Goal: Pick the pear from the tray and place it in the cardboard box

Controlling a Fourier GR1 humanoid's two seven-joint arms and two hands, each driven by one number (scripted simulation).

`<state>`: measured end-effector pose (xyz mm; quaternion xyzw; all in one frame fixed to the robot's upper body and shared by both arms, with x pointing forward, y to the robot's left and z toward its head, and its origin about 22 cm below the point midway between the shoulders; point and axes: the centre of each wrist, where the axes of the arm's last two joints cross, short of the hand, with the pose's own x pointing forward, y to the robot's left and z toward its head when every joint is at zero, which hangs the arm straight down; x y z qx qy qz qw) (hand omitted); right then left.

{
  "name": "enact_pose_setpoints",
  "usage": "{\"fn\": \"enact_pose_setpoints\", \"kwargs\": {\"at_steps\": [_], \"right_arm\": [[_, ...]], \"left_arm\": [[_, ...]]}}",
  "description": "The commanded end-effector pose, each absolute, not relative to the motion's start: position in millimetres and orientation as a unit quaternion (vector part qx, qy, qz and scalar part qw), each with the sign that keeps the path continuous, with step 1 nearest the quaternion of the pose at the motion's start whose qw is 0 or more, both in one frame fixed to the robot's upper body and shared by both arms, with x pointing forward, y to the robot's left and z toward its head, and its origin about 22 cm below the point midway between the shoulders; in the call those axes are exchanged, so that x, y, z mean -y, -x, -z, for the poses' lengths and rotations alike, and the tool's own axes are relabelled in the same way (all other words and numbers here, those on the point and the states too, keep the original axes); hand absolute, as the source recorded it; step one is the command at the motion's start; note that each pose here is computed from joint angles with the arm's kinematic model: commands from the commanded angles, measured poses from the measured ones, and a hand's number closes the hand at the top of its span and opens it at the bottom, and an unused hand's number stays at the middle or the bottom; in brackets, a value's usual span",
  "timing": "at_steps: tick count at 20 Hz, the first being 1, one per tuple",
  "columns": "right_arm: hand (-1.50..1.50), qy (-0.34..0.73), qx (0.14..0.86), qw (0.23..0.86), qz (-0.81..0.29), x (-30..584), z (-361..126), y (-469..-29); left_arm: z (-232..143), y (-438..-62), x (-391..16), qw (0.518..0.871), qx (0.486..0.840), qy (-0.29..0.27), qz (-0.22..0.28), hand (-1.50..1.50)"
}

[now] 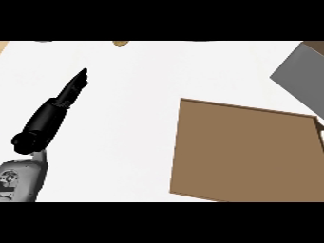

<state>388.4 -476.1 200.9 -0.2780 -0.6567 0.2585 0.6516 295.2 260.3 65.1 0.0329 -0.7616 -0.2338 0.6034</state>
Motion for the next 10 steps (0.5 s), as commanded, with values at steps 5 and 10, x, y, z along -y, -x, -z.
{"fn": "enact_pose_setpoints", "kwargs": {"at_steps": [5, 10], "right_arm": [[-1.50, 0.178, 0.734, 0.655, 0.028, 509.2, -210.2, -368.0], [-1.50, 0.195, 0.738, 0.641, 0.084, 532.8, -197.2, -344.7]], "left_arm": [[-70.5, -294.6, -266.9, 0.601, 0.761, -0.036, 0.242, 0.00], [-69.5, -300.6, -257.4, 0.597, 0.765, -0.027, 0.242, 0.00]]}}
